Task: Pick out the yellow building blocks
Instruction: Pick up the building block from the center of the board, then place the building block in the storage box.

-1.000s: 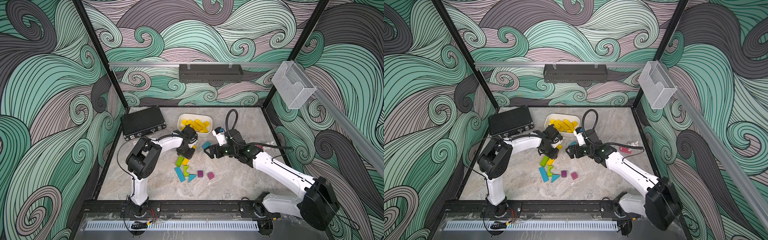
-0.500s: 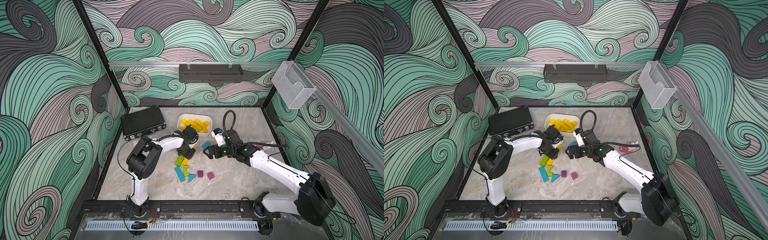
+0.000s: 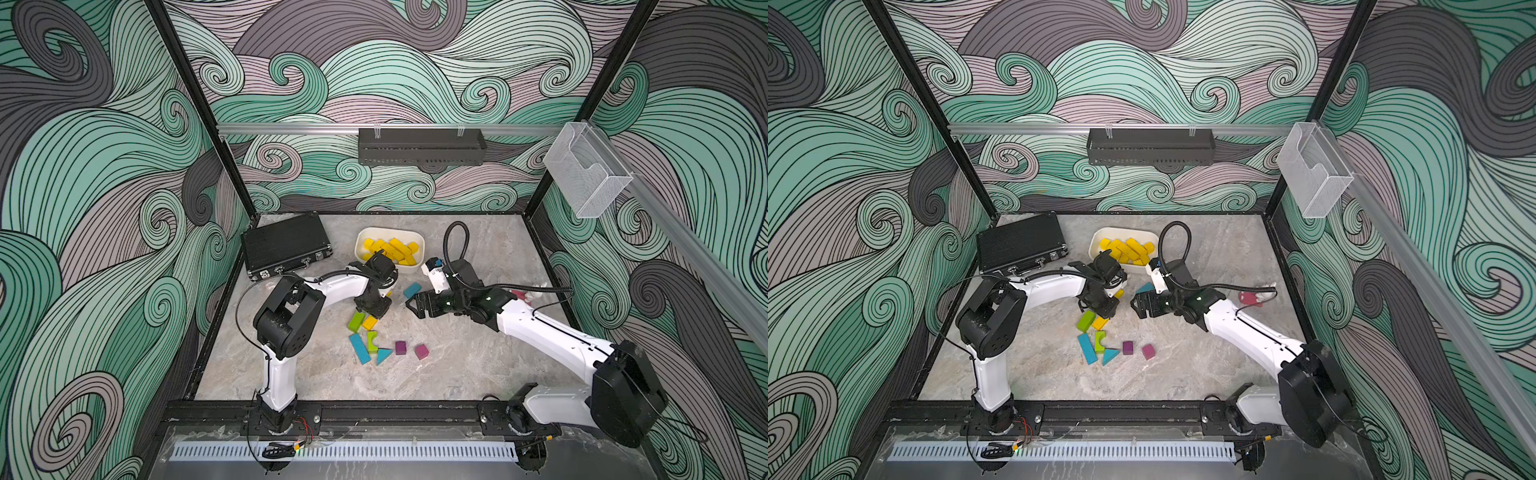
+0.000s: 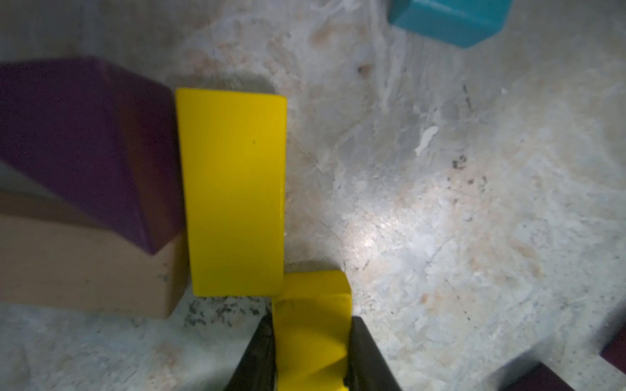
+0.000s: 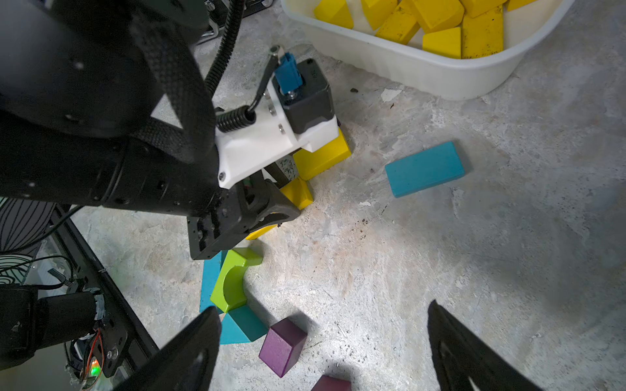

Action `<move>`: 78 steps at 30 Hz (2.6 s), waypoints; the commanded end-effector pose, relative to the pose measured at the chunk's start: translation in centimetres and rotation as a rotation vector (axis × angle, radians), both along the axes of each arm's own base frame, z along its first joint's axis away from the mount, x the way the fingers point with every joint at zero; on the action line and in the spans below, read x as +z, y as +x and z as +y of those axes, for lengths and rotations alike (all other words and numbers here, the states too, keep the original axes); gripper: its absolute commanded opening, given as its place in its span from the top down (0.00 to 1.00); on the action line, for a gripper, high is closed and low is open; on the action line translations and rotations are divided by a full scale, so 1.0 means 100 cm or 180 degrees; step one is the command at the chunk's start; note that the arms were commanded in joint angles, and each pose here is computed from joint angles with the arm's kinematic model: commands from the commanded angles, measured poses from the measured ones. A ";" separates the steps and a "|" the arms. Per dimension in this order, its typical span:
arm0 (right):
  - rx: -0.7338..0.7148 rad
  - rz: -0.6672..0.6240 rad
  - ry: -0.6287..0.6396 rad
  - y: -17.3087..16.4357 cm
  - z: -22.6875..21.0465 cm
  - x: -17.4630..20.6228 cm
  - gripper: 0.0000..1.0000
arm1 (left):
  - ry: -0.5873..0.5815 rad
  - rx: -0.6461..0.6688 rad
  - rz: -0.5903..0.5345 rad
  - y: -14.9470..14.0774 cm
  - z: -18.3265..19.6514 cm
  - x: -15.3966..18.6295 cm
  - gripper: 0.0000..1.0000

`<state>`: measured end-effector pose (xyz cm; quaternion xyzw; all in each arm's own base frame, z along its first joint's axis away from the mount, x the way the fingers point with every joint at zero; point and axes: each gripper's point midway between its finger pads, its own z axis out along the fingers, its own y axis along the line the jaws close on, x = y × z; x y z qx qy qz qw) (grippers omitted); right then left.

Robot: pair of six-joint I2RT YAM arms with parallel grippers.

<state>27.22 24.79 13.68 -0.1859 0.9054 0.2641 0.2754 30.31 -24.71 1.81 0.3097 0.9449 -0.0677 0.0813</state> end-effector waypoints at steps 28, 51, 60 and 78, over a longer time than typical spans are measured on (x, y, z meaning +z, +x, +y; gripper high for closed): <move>-0.0191 -0.1003 0.0139 0.015 -0.019 0.067 0.04 | -0.0352 0.0001 -0.0988 0.066 -0.030 0.140 0.74; -0.0499 -0.0755 0.0193 0.064 -0.014 0.067 0.01 | -0.0476 0.0264 -0.1485 0.221 -0.058 0.112 0.72; -0.0523 -0.0702 0.0151 0.063 -0.018 0.063 0.01 | -0.0343 0.0373 -0.1519 0.245 -0.042 0.098 0.56; -0.0490 -0.0624 0.0221 0.059 -0.015 0.069 0.01 | -0.0541 0.0334 -0.1589 0.223 -0.039 0.141 0.46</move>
